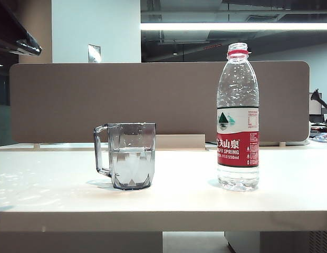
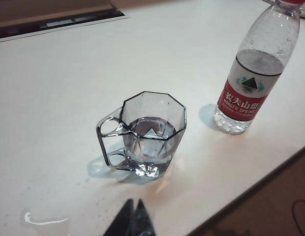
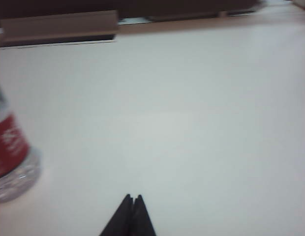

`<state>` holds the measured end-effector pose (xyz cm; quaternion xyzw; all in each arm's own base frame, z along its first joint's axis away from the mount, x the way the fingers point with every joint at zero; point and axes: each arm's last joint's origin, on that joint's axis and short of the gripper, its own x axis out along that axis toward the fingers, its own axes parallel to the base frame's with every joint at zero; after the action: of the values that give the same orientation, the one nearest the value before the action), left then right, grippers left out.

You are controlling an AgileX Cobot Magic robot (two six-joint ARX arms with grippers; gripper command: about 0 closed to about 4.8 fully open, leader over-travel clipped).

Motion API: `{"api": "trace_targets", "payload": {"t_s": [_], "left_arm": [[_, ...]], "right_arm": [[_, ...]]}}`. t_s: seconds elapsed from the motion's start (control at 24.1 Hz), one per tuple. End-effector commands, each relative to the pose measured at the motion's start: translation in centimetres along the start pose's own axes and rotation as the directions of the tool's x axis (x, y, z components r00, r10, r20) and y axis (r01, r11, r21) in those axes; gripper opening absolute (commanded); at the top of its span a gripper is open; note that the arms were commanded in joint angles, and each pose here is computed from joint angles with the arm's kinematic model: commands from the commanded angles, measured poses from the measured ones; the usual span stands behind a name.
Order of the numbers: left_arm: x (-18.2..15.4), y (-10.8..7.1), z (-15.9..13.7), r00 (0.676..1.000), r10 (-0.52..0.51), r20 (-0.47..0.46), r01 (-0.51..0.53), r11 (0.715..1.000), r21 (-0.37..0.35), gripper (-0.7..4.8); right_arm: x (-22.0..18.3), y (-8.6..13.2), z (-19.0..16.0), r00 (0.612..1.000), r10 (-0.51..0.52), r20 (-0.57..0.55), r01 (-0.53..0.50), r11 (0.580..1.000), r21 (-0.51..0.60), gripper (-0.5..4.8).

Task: Pick up the mineral water bottle on the table and pour water into the mug until it's half full.

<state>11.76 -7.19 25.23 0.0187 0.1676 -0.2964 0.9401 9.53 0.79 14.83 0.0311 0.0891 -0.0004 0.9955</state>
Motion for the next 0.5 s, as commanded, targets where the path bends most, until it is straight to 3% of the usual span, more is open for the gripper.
{"api": "trace_targets", "payload": {"t_s": [0.04,0.5], "left_arm": [[-0.07,-0.04,0.21,1.000,-0.005,0.014,0.005,1.000,0.005,-0.04],[-0.07,-0.04,0.20,1.000,-0.005,0.013,0.005,1.000,0.005,-0.04]], "right_arm": [[0.07,-0.68,-0.02,0.997,-0.070,0.009,0.070,0.997,0.016,-0.01],[0.08,-0.91,-0.01,0.994,-0.104,0.013,0.104,0.994,0.020,-0.01]]}}
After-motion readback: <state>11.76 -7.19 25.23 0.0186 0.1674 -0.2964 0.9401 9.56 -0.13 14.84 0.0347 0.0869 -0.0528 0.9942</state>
